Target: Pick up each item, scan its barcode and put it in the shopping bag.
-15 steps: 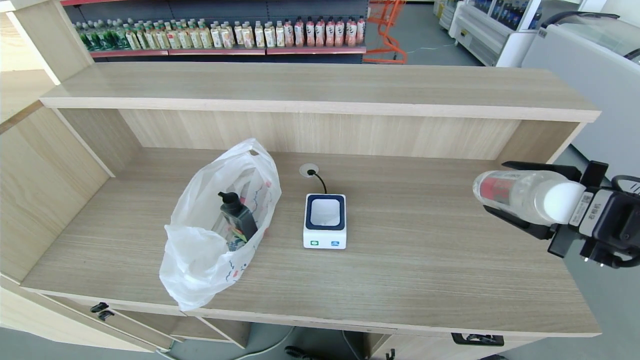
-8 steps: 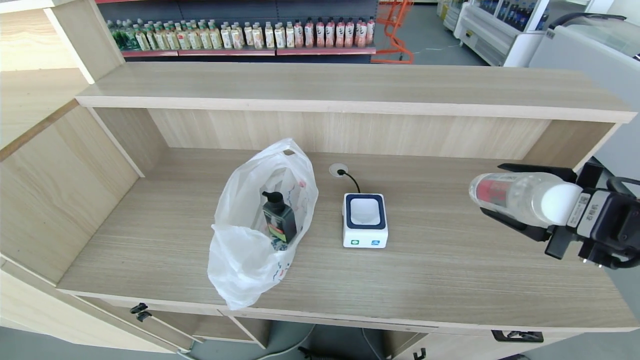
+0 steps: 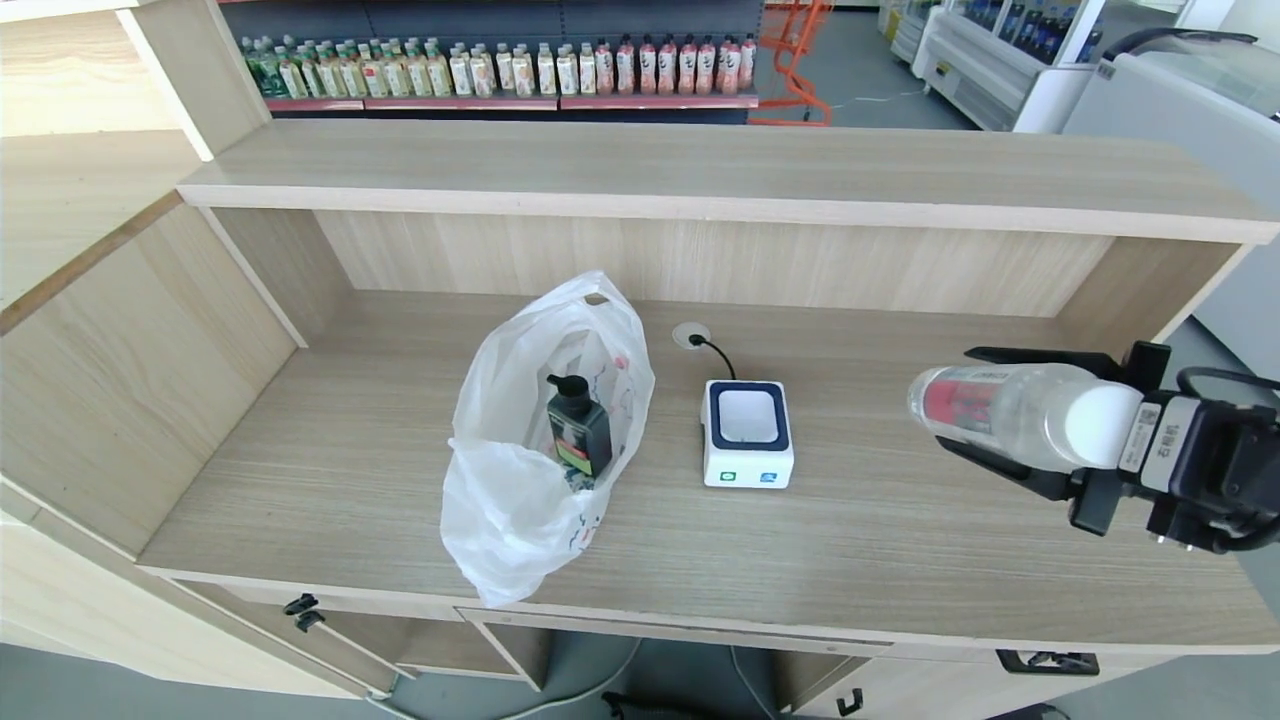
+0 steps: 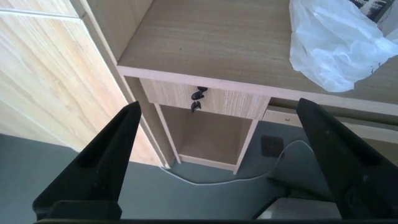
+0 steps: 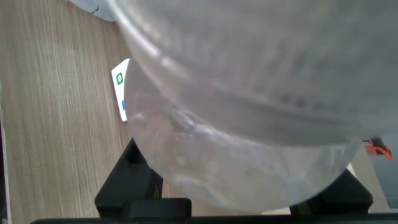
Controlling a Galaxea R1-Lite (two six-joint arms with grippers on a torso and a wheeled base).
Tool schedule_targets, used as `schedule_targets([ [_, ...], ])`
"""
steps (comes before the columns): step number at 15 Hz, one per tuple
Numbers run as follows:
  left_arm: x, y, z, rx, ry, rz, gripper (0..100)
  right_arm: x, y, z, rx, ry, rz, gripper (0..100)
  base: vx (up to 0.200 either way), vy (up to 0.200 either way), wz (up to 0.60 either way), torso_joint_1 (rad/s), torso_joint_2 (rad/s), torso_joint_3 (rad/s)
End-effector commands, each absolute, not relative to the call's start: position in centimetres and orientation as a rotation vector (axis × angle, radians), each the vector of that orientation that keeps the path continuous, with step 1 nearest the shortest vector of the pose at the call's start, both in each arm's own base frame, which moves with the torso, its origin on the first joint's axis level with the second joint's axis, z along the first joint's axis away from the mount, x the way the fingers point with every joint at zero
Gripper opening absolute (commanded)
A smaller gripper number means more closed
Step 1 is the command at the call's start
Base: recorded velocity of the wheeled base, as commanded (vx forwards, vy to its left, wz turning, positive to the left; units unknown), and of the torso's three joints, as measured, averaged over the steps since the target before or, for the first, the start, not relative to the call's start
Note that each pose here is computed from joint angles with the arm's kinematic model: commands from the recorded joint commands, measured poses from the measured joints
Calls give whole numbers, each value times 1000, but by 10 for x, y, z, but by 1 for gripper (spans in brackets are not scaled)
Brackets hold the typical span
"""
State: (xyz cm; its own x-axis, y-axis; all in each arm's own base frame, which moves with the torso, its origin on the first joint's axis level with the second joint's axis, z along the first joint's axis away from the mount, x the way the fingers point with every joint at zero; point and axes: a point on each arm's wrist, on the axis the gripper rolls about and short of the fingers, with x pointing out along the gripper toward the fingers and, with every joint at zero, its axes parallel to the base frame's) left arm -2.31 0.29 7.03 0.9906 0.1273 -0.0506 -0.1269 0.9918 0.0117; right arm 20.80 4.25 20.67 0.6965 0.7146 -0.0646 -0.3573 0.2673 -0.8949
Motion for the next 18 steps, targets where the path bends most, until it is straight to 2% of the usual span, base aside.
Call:
schedule_targets([
  [1, -23, 3, 70, 9, 51, 129, 100, 215, 45, 204, -1067, -390, 779, 0, 200, 0, 0, -2, -2, -2],
  [2, -23, 3, 70, 9, 51, 129, 100, 217, 45, 202, -1062, -392, 796, 0, 200, 0, 0, -12, -2, 2],
  [7, -23, 3, 70, 8, 51, 129, 100, 235, 55, 181, -1018, -375, 934, 0, 0, 0, 0, 0, 0, 0],
  [10, -23, 3, 70, 8, 51, 129, 100, 251, 71, 169, -1014, -464, 1017, 0, 0, 0, 0, 0, 0, 0],
  [13, -23, 3, 70, 8, 51, 129, 100, 270, 83, 164, -1006, -524, 1061, 0, 0, 0, 0, 0, 0, 0],
  [18, -23, 3, 70, 8, 51, 129, 100, 284, 87, 147, -1008, -500, 1096, 0, 0, 0, 0, 0, 0, 0],
])
